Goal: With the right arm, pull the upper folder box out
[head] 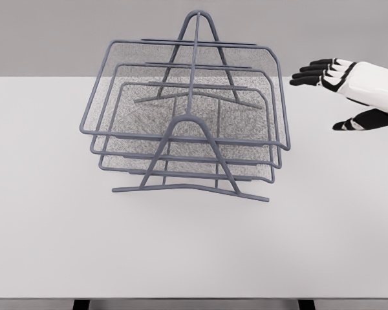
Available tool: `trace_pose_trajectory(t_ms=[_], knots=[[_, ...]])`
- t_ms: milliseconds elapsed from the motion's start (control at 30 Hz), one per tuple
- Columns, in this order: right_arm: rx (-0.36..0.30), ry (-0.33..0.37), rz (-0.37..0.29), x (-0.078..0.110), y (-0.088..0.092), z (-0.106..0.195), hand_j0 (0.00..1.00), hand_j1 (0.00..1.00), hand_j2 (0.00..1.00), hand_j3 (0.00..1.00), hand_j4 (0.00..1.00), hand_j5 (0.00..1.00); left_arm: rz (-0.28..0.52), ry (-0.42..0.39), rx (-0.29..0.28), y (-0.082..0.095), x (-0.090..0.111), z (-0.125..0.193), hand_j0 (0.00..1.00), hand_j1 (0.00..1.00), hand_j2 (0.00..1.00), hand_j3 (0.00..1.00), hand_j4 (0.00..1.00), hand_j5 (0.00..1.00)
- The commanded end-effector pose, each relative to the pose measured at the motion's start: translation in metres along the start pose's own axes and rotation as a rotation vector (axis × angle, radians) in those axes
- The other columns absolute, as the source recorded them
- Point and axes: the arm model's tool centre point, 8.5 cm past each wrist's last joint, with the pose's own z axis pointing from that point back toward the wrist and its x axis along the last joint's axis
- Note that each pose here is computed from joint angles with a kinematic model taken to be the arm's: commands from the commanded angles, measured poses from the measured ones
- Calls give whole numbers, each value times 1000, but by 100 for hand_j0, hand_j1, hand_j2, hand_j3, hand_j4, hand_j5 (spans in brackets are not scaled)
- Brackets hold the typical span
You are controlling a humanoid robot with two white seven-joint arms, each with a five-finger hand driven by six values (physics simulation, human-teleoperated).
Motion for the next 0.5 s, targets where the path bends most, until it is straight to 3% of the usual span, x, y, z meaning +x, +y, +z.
trace_pose_trajectory(t_ms=[0,67,100,133,167,200,300,333,467], knots=[[10,12,35,-1,-3,2,100,100,100,100,100,100,0,0,0,0,0,0,100,100,100,100,100,100],[-2,-16,0,2,10,-9,100,100,100,100,100,100,0,0,0,0,0,0,100,100,100,100,100,100],[10,-15,32,0,16,-16,100,100,100,100,100,100,0,0,0,0,0,0,100,100,100,100,100,100],[0,9,129,-7,13,-27,100,100,100,100,100,100,0,0,0,0,0,0,100,100,100,100,100,100],[27,20,167,-9,18,-30,100,100,100,100,100,100,0,0,0,0,0,0,100,100,100,100,100,100],[97,48,156,-17,26,-27,100,100,100,100,100,100,0,0,0,0,0,0,100,100,100,100,100,100],[86,184,115,-61,36,-17,100,100,100,100,100,100,0,0,0,0,0,0,100,100,100,100,100,100],[86,202,98,-67,40,-17,100,100,100,100,100,100,0,0,0,0,0,0,100,100,100,100,100,100],[125,187,87,-64,49,-24,100,100,100,100,100,100,0,0,0,0,0,0,100,100,100,100,100,100]])
